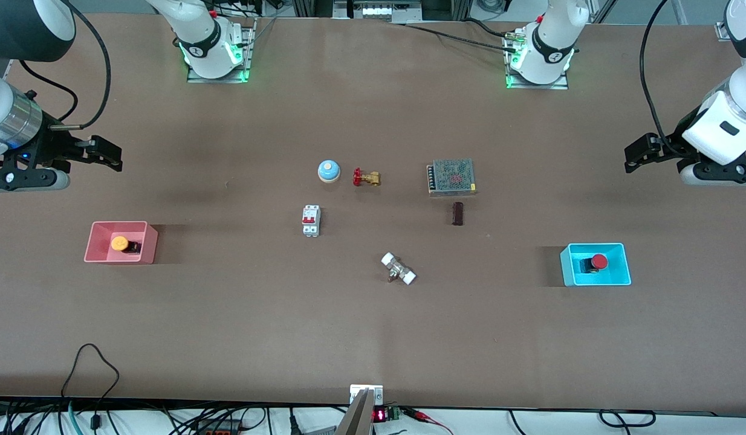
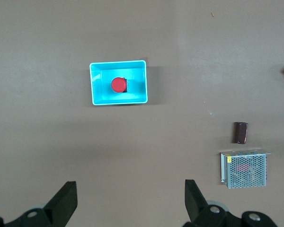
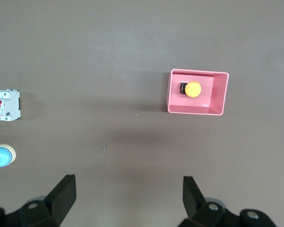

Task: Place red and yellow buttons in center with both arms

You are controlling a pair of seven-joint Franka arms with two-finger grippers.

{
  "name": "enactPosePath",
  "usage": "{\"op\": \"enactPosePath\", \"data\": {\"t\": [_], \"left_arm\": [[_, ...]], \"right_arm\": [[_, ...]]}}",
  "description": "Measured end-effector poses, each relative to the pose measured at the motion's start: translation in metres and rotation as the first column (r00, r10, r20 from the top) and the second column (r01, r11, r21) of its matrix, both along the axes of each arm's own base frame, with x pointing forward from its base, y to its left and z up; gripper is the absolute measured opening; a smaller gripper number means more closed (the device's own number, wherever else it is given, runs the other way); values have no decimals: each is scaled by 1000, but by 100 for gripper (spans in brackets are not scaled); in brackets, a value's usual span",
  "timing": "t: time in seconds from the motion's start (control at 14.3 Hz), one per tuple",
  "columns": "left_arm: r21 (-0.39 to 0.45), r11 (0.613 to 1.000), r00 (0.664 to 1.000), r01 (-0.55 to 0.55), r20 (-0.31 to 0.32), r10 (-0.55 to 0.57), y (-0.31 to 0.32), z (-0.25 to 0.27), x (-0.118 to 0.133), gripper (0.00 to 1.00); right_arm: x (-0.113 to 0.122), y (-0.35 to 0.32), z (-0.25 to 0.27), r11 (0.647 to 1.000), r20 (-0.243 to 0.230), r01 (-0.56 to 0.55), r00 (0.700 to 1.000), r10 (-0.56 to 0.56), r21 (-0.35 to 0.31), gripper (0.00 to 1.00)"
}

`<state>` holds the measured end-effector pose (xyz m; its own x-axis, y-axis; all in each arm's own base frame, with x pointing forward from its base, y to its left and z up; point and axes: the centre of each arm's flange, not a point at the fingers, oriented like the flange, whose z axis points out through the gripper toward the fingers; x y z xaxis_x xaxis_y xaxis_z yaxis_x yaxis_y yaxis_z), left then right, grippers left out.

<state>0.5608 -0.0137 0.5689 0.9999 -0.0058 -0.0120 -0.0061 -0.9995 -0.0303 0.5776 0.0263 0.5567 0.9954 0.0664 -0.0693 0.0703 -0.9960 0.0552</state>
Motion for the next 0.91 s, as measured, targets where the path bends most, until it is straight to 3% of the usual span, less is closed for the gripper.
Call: {"op": "enactPosePath", "data": {"t": [0.56,0.91], "left_arm": [[0,1000,1000,0,0,0,0,0,0,100],[0,1000,1000,0,-1,0,0,-1,0,100]], "right_arm": [[2,-7,-7,1000,-16,11,1000,-12,0,100],[8,-31,-55,999,-96,41,994,-44,-25,100]]}}
